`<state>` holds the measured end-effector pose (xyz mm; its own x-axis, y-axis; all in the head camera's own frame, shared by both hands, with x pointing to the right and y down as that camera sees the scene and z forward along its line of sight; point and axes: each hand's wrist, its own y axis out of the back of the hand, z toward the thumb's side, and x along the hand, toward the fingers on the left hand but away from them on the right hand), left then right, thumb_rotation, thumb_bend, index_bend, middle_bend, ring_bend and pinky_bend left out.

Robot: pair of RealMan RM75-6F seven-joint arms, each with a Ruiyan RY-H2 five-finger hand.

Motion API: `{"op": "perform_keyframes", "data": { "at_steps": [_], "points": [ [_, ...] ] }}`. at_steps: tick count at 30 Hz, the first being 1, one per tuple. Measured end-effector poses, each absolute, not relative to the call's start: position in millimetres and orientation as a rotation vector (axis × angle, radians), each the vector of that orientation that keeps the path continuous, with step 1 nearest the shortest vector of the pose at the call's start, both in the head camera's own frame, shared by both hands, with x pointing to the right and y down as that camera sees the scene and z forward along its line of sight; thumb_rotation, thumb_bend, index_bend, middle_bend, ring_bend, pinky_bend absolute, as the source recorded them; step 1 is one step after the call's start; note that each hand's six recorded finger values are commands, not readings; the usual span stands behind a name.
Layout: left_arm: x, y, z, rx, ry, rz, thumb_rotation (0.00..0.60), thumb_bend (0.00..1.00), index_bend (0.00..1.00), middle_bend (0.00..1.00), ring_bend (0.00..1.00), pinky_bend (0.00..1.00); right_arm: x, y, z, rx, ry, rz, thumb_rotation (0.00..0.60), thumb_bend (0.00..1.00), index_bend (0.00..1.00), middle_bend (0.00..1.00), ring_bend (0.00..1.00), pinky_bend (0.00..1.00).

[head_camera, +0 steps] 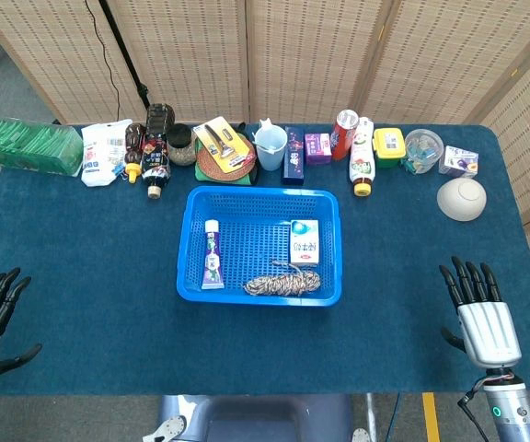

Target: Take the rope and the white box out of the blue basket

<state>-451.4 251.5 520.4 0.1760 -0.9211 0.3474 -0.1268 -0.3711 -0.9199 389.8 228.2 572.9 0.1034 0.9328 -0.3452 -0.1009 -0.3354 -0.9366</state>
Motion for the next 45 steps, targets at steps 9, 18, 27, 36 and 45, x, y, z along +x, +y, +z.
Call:
{"op": "perform_keyframes", "data": {
  "at_steps": [9,18,27,36,45],
  "points": [
    [-454.7,249.7,524.8,-1.666,1.01,-1.312,0.6,0.08,0.0,0.0,0.0,0.0,388.2,228.9,573.3,-1.451,-0.868,1.403,0.6,0.0,0.0,0.0,0.0,0.0],
    [-452.7,240.9,527.2,-1.677,1.026,-1.325,0.6,0.08,0.0,0.0,0.0,0.0,386.1,218.8,574.7,-1.432,-0.855,1.405,0.6,0.0,0.0,0.0,0.0,0.0],
    [-443.1,237.9,522.1,-1.69,1.028,-1.317,0.6,0.08,0.0,0.0,0.0,0.0,356.5,181.6,553.9,-1.401,-0.816,1.325,0.6,0.0,0.0,0.0,0.0,0.0],
    [-435.8,225.2,509.8,-1.691,1.042,-1.313,0.6,0.08,0.0,0.0,0.0,0.0,303.7,136.8,537.4,-1.435,-0.738,1.248,0.6,0.0,0.0,0.0,0.0,0.0],
    [-426.7,210.3,495.8,-1.675,1.046,-1.298,0.6,0.08,0.0,0.0,0.0,0.0,246.8,103.8,533.7,-1.483,-0.669,1.192,0.6,0.0,0.0,0.0,0.0,0.0]
  ]
}}
